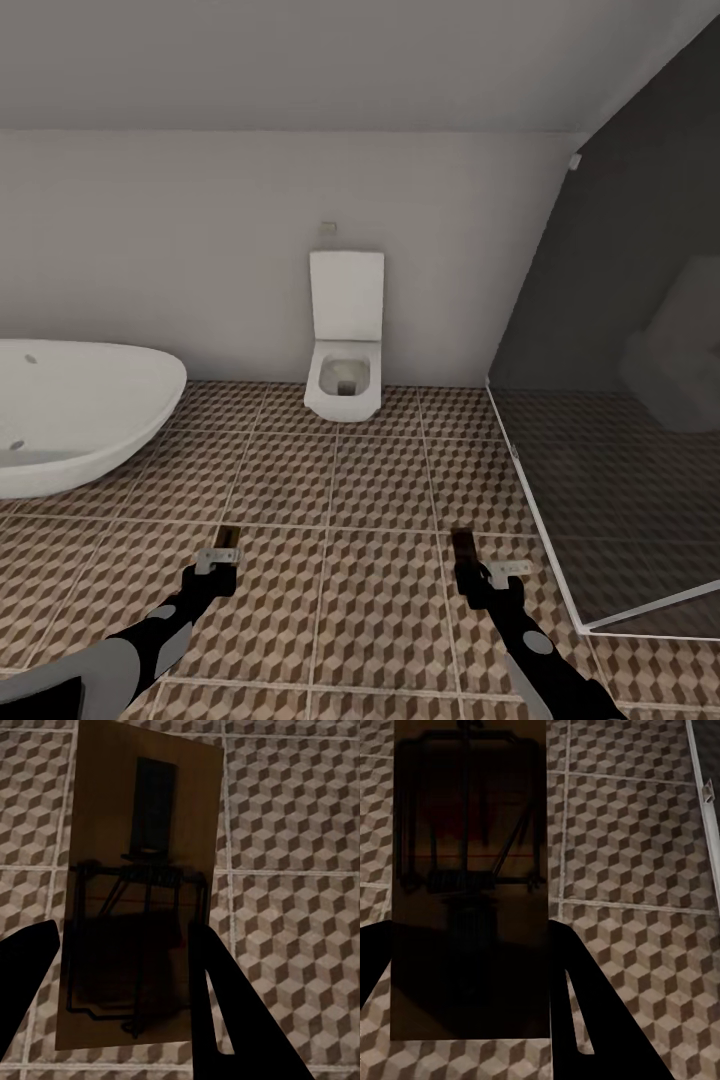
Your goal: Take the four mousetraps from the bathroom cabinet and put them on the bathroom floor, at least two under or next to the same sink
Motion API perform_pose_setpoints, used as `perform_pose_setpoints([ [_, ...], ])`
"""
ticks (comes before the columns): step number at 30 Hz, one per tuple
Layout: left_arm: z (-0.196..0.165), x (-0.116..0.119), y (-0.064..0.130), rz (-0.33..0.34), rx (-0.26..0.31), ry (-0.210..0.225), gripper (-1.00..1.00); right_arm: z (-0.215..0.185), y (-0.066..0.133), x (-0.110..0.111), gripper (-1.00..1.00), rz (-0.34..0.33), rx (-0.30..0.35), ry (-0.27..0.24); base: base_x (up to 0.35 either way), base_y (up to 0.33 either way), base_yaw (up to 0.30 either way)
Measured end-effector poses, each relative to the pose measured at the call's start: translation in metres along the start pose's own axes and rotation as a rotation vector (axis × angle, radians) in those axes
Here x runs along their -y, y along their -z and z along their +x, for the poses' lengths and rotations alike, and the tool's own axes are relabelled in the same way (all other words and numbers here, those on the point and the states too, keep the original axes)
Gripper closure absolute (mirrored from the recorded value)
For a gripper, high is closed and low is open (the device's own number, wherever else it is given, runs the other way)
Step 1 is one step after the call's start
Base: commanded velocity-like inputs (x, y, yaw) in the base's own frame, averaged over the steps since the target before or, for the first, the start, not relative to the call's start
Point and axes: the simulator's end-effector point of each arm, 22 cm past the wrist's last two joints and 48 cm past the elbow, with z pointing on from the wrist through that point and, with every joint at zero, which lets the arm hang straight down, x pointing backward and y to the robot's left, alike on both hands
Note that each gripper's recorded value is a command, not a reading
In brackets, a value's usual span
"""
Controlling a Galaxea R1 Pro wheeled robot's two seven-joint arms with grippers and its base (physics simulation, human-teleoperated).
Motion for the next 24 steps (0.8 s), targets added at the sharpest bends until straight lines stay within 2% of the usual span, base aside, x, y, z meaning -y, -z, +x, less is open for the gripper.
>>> perform_pose_setpoints([
  [9,0.000,-0.001,0.000,-0.001,-0.001,0.001,1.00,0.000,0.000,-0.004,1.00,-0.006,-0.001,-0.003,0.000,0.000,0.000],
  [18,0.002,0.000,0.000,0.000,-0.007,0.002,1.00,0.001,0.001,-0.001,1.00,-0.002,-0.003,-0.002,0.267,0.108,0.000],
  [24,0.002,0.022,-0.002,0.030,-0.009,0.009,1.00,0.002,0.000,-0.005,1.00,-0.006,-0.008,-0.006,0.242,0.011,0.000],
])
